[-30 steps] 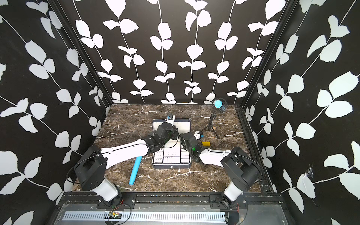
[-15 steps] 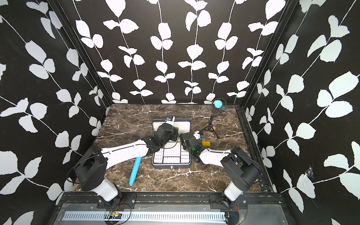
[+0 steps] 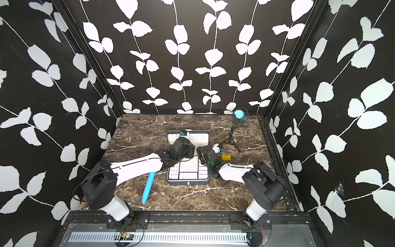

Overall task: Put jewelry chain into jewelry box
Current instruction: Adjust the necklace in the storage slot.

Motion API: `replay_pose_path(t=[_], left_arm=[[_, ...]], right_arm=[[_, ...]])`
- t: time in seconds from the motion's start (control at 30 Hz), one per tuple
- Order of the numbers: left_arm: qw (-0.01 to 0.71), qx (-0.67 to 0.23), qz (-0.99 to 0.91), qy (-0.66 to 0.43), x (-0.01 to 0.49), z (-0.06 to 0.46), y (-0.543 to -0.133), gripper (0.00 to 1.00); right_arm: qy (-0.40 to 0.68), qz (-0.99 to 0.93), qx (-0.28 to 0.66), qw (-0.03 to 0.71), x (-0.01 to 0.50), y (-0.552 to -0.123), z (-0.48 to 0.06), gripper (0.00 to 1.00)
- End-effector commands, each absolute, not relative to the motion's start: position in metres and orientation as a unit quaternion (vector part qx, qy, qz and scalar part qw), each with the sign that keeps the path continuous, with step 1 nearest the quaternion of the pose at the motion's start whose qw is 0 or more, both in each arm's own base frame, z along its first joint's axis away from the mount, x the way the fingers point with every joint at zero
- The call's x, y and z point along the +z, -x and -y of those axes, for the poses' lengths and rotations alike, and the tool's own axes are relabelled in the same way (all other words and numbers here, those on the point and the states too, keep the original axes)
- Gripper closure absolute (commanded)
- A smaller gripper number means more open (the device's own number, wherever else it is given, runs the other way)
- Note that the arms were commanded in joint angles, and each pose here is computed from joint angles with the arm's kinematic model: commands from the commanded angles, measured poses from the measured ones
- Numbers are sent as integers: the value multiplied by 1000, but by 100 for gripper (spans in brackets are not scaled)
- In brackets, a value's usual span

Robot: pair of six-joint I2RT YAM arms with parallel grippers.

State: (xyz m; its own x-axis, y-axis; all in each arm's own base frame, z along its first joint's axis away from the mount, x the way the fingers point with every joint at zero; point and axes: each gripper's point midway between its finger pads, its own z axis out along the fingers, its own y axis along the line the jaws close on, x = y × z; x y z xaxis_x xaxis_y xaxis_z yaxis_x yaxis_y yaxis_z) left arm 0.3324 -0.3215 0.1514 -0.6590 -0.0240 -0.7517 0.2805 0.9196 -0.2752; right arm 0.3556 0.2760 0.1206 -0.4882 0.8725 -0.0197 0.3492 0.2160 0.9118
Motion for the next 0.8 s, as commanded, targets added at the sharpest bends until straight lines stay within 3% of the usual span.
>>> replay_pose_path(t=[0.0, 0.77], left_arm=[[401, -208, -891, -49, 163, 324, -332, 54], [401, -165, -900, -41, 146, 317, -355, 53]], right_arm=[[-415, -737, 460, 271, 112, -347, -278, 100], [-415, -737, 462, 267, 112, -346, -280, 100]])
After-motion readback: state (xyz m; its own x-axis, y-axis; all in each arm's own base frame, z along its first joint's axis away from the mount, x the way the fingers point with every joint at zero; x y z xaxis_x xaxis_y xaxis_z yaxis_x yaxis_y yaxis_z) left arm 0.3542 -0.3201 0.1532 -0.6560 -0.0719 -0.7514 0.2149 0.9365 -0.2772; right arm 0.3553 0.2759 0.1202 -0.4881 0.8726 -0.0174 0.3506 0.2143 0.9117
